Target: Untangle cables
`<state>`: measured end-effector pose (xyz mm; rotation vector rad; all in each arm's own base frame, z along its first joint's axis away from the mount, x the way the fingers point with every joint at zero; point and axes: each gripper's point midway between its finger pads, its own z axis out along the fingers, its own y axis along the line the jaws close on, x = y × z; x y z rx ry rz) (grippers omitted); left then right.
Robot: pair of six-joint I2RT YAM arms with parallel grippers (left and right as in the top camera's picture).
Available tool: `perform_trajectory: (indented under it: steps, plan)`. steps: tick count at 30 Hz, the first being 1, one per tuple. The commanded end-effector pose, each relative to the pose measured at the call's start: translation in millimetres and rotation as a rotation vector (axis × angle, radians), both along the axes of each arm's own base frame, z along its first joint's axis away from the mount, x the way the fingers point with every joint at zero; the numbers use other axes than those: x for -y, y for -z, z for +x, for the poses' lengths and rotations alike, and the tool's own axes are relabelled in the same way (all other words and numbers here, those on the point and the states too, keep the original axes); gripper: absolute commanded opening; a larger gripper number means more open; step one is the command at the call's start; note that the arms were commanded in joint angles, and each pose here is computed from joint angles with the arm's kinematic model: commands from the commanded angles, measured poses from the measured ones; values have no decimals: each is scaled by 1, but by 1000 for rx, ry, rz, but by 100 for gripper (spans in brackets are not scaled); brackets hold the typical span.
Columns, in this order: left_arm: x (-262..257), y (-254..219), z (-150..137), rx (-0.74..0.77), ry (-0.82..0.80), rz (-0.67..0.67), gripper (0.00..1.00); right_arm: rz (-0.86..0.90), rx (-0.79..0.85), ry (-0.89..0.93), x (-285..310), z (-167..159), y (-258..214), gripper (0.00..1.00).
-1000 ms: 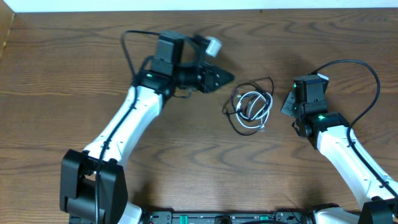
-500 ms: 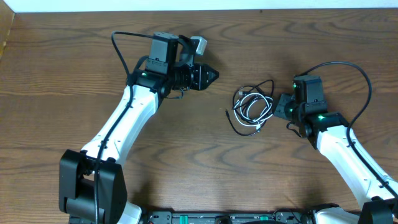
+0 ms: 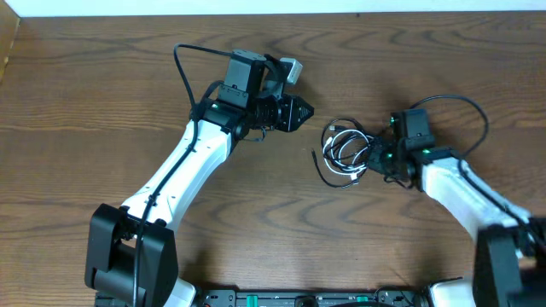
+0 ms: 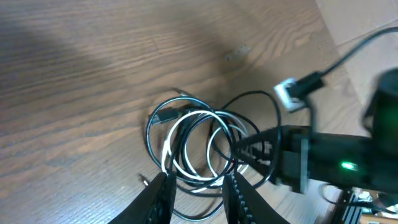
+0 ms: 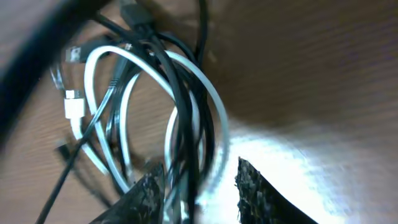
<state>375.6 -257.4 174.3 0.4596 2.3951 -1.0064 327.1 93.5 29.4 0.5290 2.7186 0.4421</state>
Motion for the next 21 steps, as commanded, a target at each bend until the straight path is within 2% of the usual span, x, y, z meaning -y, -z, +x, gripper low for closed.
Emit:
perform_trajectory:
  steps: [1,2,5,8,10,12,15,19,21]
  plan:
    - [-1,8,-1,-18,-2,21,30,137,-72,-46,-25,-2,23,15]
    - [-2,8,-2,-21,-2,22,29,157,-78,-56,-29,-2,26,2]
    - [-2,9,-3,-29,-2,25,29,174,-73,-59,-31,1,28,1]
    - [-2,10,-4,-36,-2,28,30,186,26,-129,-34,14,9,1]
    - [-3,11,-5,-38,-2,29,29,236,166,-279,-48,25,-22,1]
    - [-3,11,-4,-37,-3,29,30,336,372,-494,-71,28,-76,1]
    - [-3,11,-4,-37,-3,30,30,424,603,-644,-85,25,-143,1]
    - [-3,11,-4,-38,-2,29,30,417,771,-675,-76,22,-193,1]
    - [-3,11,-5,-39,-2,29,31,406,794,-664,-70,21,-201,1]
